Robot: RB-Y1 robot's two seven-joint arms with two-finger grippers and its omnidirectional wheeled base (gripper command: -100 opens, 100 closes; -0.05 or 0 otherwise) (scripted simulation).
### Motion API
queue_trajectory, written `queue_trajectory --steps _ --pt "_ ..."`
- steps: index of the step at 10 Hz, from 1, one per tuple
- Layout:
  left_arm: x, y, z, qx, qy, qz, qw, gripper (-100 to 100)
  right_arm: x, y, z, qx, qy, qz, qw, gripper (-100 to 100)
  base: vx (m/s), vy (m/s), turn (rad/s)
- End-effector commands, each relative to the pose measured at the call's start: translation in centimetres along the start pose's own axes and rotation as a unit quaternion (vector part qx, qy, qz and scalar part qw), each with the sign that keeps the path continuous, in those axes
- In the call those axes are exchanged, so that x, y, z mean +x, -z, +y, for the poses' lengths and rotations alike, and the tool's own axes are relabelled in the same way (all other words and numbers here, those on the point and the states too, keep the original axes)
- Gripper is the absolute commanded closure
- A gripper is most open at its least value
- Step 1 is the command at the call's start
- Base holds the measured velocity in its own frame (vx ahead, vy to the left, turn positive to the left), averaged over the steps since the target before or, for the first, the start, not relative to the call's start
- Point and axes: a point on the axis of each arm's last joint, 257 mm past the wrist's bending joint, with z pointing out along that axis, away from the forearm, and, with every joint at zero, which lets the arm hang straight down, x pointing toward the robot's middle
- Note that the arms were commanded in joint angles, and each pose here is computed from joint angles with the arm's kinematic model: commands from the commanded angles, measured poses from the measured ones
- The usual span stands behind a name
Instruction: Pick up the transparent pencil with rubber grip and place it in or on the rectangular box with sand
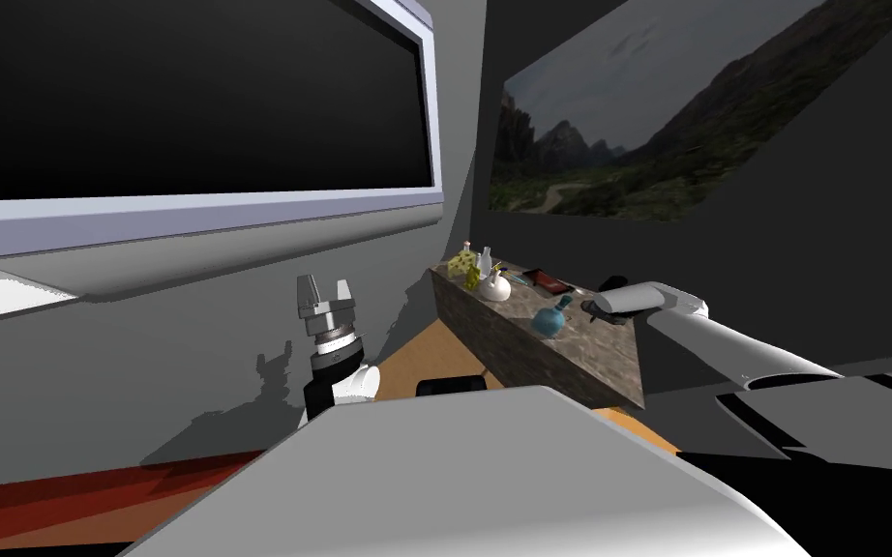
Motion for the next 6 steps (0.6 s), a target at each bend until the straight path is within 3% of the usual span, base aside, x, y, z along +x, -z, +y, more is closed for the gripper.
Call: queue_trajectory --steps 1,6 --pt "0.0 0.0 0.0 0.0 0.0 0.0 1.0 0 -1.1 0.0 -0.9 0.008 -0.008 -0.001 0.9999 100 0.029 -0.027 0.2" --pt "0.0 0.0 0.0 0.0 0.0 0.0 1.0 0 -3.3 -0.1 -4.3 0.035 -0.042 0.004 0.9985 100 0.053 -0.037 0.176"
